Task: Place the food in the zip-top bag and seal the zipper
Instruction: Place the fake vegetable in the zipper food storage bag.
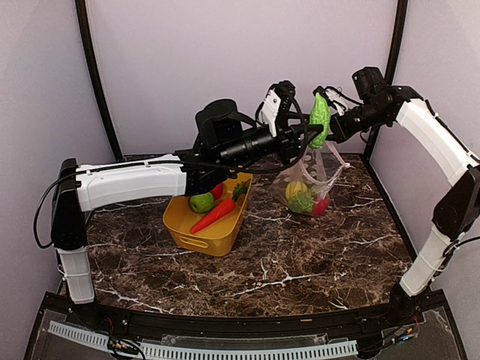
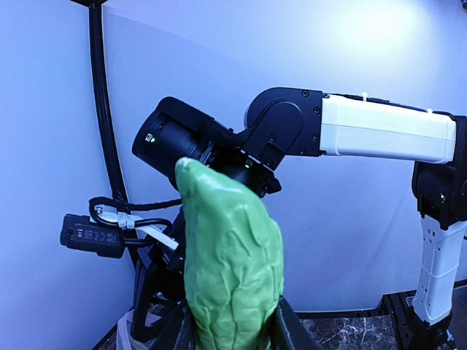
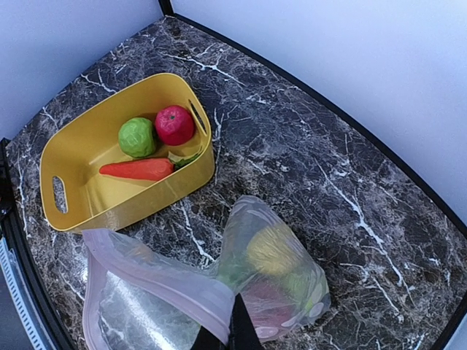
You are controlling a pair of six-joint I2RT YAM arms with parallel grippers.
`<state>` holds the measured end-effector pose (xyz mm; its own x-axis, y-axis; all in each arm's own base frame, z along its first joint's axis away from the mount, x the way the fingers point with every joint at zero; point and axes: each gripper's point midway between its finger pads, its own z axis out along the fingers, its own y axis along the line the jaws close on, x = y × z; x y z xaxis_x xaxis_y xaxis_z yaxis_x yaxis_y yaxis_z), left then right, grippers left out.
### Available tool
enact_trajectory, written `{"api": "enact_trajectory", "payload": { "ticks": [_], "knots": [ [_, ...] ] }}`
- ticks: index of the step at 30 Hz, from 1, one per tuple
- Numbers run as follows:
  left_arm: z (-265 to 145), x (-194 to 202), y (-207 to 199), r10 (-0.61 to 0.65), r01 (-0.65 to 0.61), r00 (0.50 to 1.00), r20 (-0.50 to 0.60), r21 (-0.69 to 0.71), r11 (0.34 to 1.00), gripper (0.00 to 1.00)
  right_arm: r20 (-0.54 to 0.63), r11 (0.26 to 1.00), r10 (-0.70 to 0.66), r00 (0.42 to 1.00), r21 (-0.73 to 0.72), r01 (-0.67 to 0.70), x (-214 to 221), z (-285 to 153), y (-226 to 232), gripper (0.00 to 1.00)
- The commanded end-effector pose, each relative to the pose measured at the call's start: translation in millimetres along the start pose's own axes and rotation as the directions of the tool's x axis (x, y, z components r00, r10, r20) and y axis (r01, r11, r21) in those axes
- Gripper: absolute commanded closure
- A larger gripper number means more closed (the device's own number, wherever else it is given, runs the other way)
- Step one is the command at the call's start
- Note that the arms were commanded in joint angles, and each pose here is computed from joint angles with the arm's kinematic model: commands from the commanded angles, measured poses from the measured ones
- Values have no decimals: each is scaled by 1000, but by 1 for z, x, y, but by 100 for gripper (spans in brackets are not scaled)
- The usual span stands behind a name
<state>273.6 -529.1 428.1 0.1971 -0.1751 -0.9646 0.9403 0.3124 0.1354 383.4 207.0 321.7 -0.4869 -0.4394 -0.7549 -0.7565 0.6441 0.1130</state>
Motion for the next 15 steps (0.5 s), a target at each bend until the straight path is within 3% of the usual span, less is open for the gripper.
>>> {"api": "enact_trajectory", "payload": {
  "ticks": [1,8,13,15],
  "knots": [
    [7,-33,10,62,-53,986,152,-61,997,90,47,998,13,999,-61,-10,-11,-5,14,100],
    [34,46,29,127,-123,992,14,-153,981,80,57,998,14,998,-58,-10,-11,-12,17,100],
    [36,79,39,146,-154,988,-54,-211,965,79,61,999,10,998,-40,-8,-10,-17,15,100],
    [35,83,41,142,-152,988,-60,-223,963,70,60,999,14,998,-37,-12,-9,-18,13,100]
  ]
}}
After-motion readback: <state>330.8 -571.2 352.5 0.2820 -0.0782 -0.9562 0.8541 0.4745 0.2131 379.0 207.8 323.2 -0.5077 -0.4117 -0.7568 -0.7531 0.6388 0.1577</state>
